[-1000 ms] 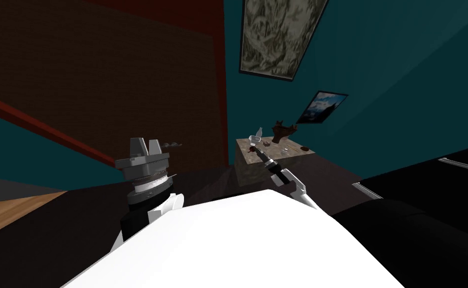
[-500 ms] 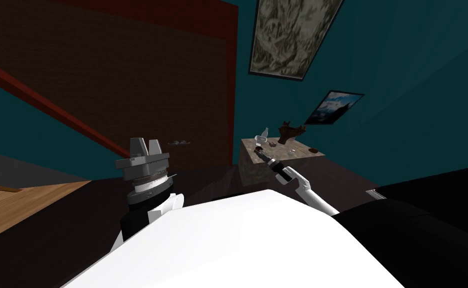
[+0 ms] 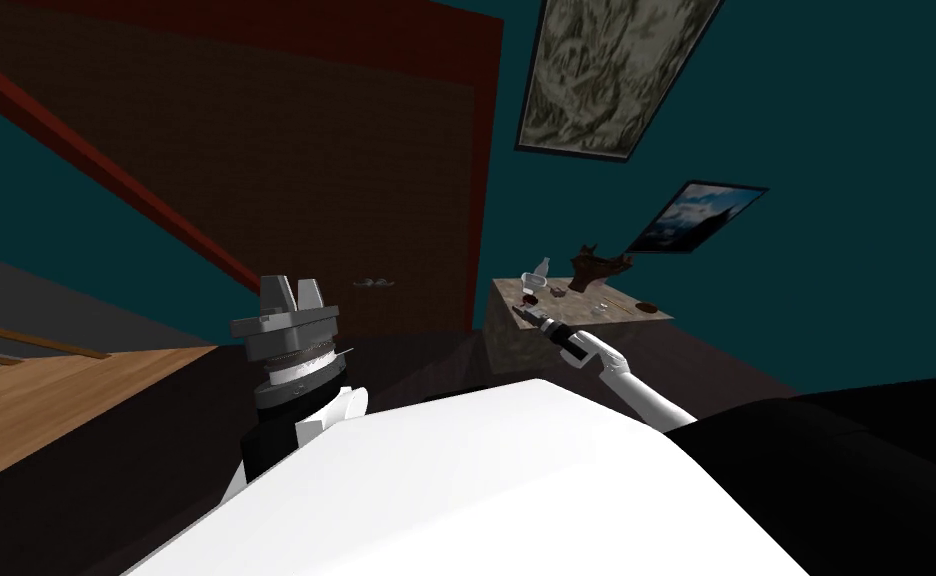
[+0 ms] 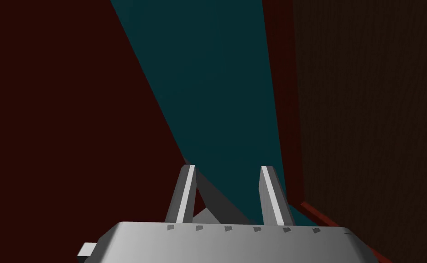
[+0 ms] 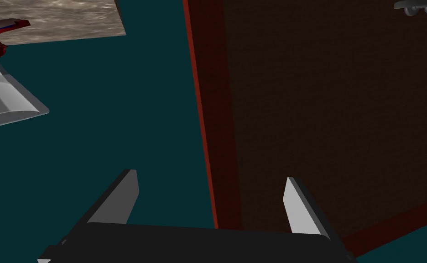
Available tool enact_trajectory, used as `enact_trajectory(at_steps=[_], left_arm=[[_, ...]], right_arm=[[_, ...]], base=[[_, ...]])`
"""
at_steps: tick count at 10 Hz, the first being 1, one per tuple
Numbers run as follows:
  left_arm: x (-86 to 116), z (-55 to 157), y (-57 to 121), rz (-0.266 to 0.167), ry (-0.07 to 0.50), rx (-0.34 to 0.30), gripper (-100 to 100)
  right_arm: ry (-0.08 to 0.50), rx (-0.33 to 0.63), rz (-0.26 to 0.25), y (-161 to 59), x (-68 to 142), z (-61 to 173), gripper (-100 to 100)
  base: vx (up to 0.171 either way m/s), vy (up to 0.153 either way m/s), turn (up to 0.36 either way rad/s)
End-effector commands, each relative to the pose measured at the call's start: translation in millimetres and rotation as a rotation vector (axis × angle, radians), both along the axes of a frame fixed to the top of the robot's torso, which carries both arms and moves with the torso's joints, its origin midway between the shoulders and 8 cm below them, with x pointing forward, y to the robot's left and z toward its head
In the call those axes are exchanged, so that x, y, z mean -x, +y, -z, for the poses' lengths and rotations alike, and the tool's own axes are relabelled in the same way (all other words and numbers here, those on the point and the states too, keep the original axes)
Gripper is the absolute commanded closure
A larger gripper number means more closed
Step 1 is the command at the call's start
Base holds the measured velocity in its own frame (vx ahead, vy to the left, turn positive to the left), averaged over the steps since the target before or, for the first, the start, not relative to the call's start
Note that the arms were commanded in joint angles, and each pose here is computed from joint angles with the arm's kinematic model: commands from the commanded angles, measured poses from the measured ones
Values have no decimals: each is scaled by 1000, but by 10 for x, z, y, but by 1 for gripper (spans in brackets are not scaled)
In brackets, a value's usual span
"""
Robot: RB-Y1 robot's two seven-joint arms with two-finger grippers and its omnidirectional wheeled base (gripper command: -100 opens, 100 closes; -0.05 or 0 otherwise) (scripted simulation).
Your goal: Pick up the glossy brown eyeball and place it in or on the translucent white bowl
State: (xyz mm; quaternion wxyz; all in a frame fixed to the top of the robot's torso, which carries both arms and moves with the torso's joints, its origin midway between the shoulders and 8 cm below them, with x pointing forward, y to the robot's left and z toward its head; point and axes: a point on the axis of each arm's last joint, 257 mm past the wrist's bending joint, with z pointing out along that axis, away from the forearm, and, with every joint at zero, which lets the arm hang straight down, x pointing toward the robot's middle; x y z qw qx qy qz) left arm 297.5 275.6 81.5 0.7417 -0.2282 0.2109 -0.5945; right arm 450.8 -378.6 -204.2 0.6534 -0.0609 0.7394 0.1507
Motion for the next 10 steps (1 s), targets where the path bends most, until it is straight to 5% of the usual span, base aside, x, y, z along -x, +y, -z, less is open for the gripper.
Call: enact_trajectory(at_steps=[1,4,8,10], left_arm=[[0,0,0,0,0,0,0],[0,0,0,0,0,0,0],[0,0,0,0,0,0,0],[0,0,0,0,0,0,0]], right_arm=[[36,116,8,-235,21,155,-100],[83,234,24,-545,52,326,-100],[197,529,52,-1320,210,672,-100],[218,613,42,-1474,245,705,-100]], base=[[13,102,116],[16,87,86],[35,83,105],[33,53,70]])
